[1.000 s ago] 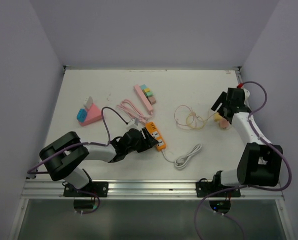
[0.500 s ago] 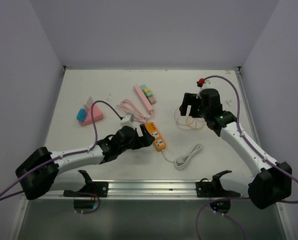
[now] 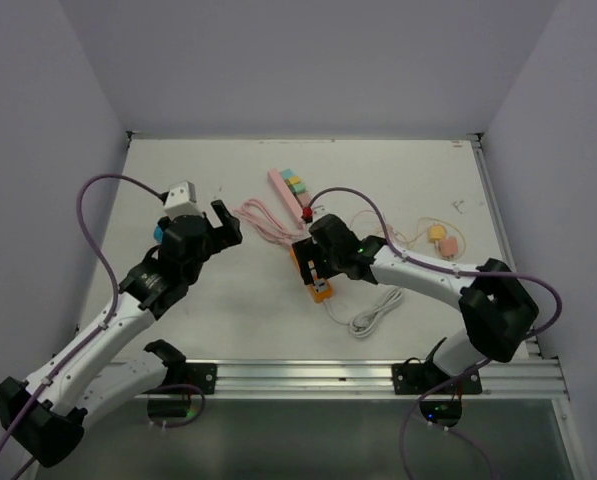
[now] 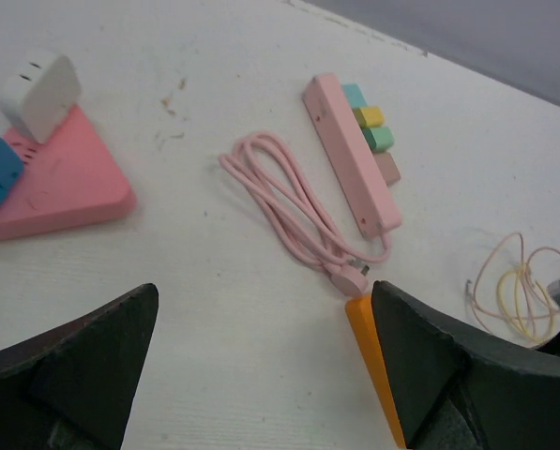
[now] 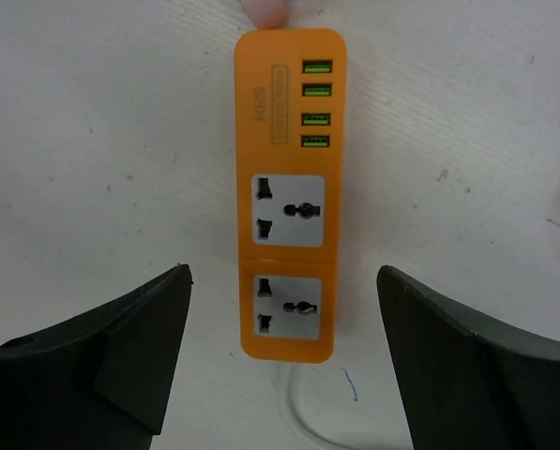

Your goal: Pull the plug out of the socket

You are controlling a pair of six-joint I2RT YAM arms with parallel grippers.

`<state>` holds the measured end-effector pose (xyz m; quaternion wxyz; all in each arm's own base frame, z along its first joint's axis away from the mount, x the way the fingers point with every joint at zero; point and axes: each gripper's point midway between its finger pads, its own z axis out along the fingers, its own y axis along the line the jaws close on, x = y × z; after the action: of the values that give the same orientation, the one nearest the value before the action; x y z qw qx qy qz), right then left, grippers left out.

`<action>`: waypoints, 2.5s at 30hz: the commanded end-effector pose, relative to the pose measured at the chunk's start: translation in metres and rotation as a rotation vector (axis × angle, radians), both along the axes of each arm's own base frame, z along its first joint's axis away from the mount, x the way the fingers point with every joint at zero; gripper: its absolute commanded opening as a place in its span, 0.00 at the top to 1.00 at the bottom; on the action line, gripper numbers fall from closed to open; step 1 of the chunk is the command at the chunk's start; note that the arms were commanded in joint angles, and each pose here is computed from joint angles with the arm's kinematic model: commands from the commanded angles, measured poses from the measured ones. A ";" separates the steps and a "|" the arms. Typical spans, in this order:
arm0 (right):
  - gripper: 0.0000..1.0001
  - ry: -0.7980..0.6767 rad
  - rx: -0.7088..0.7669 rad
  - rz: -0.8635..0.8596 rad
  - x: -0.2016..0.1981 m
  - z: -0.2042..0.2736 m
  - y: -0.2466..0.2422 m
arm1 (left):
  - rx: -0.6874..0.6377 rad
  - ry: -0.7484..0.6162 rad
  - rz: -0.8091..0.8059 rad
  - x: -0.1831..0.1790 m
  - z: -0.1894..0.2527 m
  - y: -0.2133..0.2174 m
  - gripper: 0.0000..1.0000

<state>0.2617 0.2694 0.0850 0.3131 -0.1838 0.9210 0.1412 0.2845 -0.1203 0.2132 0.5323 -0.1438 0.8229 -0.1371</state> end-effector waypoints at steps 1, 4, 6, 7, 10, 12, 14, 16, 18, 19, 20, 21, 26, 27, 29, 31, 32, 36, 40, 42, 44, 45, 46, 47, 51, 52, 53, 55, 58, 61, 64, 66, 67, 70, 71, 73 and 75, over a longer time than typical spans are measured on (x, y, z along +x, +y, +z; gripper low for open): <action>0.16 -0.036 -0.034 -0.064 0.011 -0.003 0.015 | 0.222 -0.053 0.116 -0.010 0.024 0.053 0.00; 0.17 -0.025 -0.077 -0.131 0.013 -0.018 0.011 | 0.276 -0.086 0.188 -0.019 0.030 0.076 0.00; 0.19 -0.008 -0.128 -0.143 0.010 -0.032 0.008 | 0.304 -0.101 0.218 -0.025 0.034 0.087 0.01; 0.21 -0.009 -0.139 -0.142 0.010 -0.034 0.008 | 0.314 -0.103 0.226 -0.028 0.033 0.091 0.01; 0.26 0.007 -0.154 -0.126 0.006 -0.042 0.012 | 0.341 -0.121 0.270 -0.036 0.032 0.105 0.01; 0.31 0.018 -0.160 -0.124 0.003 -0.046 0.012 | 0.336 -0.135 0.292 -0.040 0.031 0.110 0.00; 0.43 0.016 -0.174 -0.139 0.001 -0.048 0.005 | 0.337 -0.133 0.305 -0.042 0.025 0.113 0.00; 0.57 0.013 -0.195 -0.153 -0.003 -0.048 -0.006 | 0.336 -0.136 0.315 -0.043 0.025 0.115 0.01; 0.66 -0.011 -0.221 -0.182 -0.002 -0.045 -0.018 | 0.340 -0.133 0.327 -0.043 0.025 0.117 0.00; 0.76 -0.025 -0.235 -0.195 -0.003 -0.043 -0.026 | 0.345 -0.128 0.330 -0.042 0.023 0.117 0.00; 0.81 -0.032 -0.252 -0.206 -0.003 -0.041 -0.033 | 0.348 -0.124 0.330 -0.042 0.022 0.117 0.00; 0.85 -0.047 -0.264 -0.221 0.000 -0.038 -0.039 | 0.354 -0.118 0.327 -0.041 0.021 0.116 0.00; 0.95 -0.044 -0.230 -0.328 0.027 -0.030 -0.076 | 0.371 -0.099 0.319 -0.038 0.017 0.114 0.00; 0.96 -0.039 -0.219 -0.348 0.034 -0.030 -0.083 | 0.369 -0.098 0.315 -0.037 0.017 0.113 0.00; 0.98 -0.039 -0.215 -0.415 0.054 -0.031 -0.103 | 0.371 -0.097 0.312 -0.037 0.016 0.113 0.00; 0.98 -0.048 -0.195 -0.489 0.079 -0.025 -0.122 | 0.370 -0.097 0.309 -0.037 0.016 0.112 0.00; 0.98 -0.036 -0.211 -0.508 0.087 -0.030 -0.130 | 0.370 -0.097 0.309 -0.038 0.016 0.113 0.01; 0.99 -0.080 -0.222 -0.619 0.135 -0.019 -0.161 | 0.370 -0.099 0.314 -0.038 0.016 0.114 0.01; 0.99 -0.109 -0.250 -0.683 0.169 -0.007 -0.197 | 0.371 -0.096 0.309 -0.038 0.015 0.113 0.01; 0.98 -0.135 -0.267 -0.699 0.184 0.001 -0.210 | 0.371 -0.095 0.307 -0.038 0.014 0.112 0.01; 0.97 -0.153 -0.305 -0.708 0.194 0.007 -0.228 | 0.374 -0.092 0.305 -0.037 0.013 0.112 0.01; 0.96 -0.165 -0.316 -0.715 0.199 0.011 -0.234 | 0.373 -0.093 0.305 -0.037 0.014 0.112 0.00; 0.92 -0.179 -0.332 -0.719 0.207 0.016 -0.243 | 0.373 -0.093 0.304 -0.037 0.014 0.112 0.00; 0.90 -0.182 -0.336 -0.716 0.211 0.018 -0.247 | 0.375 -0.089 0.301 -0.037 0.012 0.111 0.00; 0.82 -0.193 -0.343 -0.702 0.234 0.030 -0.254 | 0.376 -0.089 0.299 -0.036 0.012 0.111 0.00; 0.77 -0.175 -0.342 -0.685 0.234 0.028 -0.253 | 0.378 -0.088 0.297 -0.036 0.012 0.110 0.00; 0.76 -0.159 -0.348 -0.675 0.237 0.020 -0.252 | 0.378 -0.086 0.294 -0.035 0.012 0.109 0.00; 0.72 -0.159 -0.346 -0.675 0.242 0.020 -0.251 | 0.380 -0.083 0.292 -0.035 0.011 0.109 0.00; 0.72 -0.148 -0.334 -0.678 0.250 0.012 -0.250 | 0.383 -0.080 0.288 -0.035 0.010 0.108 0.00; 0.72 -0.148 -0.316 -0.688 0.261 0.008 -0.250 | 0.381 -0.080 0.287 -0.035 0.009 0.108 0.01; 0.61 -0.134 -0.310 -0.691 0.270 0.003 -0.251 | 0.378 -0.080 0.283 -0.035 0.009 0.107 0.00; 0.50 -0.131 -0.299 -0.689 0.276 0.005 -0.250 | 0.380 -0.078 0.284 -0.034 0.008 0.108 0.01; 0.46 -0.121 -0.300 -0.684 0.274 0.007 -0.250 | 0.381 -0.078 0.285 -0.034 0.009 0.108 0.00; 0.25 -0.137 -0.247 -0.672 0.274 0.021 -0.242 | 0.383 -0.077 0.286 -0.035 0.008 0.108 0.00; 0.18 -0.134 -0.235 -0.667 0.271 0.024 -0.240 | 0.380 -0.079 0.286 -0.035 0.009 0.108 0.00; 0.13 -0.143 -0.184 -0.650 0.266 0.041 -0.233 | 0.379 -0.078 0.284 -0.034 0.008 0.107 0.00; 0.08 -0.132 -0.153 -0.631 0.258 0.044 -0.227 | 0.381 -0.074 0.277 -0.034 0.007 0.106 0.01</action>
<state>0.5214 0.0302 0.0767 0.3437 0.0766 0.9314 -0.0918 0.2494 -0.0161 0.2212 0.5922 -0.1458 0.7880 0.0846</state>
